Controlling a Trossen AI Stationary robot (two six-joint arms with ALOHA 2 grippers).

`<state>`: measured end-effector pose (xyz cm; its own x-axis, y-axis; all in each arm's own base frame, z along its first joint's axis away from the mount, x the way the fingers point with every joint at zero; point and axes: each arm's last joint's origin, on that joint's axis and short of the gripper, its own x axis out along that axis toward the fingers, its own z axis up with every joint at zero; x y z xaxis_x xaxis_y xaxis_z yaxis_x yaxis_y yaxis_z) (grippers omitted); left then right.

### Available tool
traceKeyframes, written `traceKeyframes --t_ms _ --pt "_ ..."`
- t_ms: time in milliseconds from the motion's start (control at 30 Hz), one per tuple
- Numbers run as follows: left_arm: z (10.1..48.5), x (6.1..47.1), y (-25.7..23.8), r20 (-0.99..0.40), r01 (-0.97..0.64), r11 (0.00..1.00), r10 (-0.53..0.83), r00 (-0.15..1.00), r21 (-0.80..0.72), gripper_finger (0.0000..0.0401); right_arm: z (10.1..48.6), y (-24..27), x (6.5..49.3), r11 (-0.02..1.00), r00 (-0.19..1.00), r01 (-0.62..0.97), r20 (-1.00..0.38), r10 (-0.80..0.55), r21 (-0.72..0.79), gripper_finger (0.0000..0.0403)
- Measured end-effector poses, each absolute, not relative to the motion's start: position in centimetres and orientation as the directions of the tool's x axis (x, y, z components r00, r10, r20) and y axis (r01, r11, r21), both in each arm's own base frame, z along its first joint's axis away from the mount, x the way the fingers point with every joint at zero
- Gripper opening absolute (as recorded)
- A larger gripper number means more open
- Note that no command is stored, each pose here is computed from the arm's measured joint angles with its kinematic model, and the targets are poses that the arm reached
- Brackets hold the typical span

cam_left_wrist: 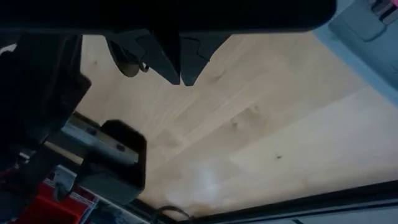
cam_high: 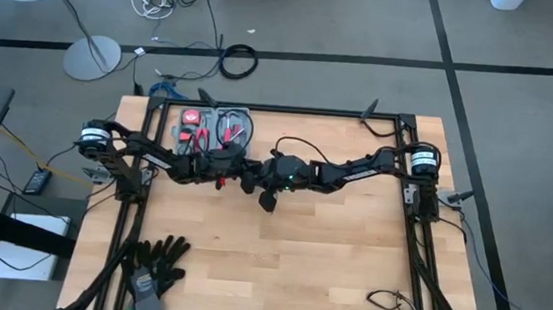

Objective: Coil cords
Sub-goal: Coil the black wire onto the spool

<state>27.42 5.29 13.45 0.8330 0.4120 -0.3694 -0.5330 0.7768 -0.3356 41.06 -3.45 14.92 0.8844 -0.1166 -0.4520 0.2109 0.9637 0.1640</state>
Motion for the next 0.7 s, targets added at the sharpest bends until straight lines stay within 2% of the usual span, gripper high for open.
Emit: traceKeyframes --t_ms 300,700 --pt "13.0 27.3 5.2 -0.419 -0.540 0.771 0.390 0.820 -0.339 0.0000 16.9 -4.7 40.2 0.958 0.875 0.242 -0.462 -0.146 0.154 0.0000" --pt "13.0 27.3 5.1 -0.425 -0.514 0.782 0.356 0.832 -0.352 0.0000 17.6 -6.0 38.4 0.945 0.787 0.300 -0.593 -0.169 0.129 0.0008"
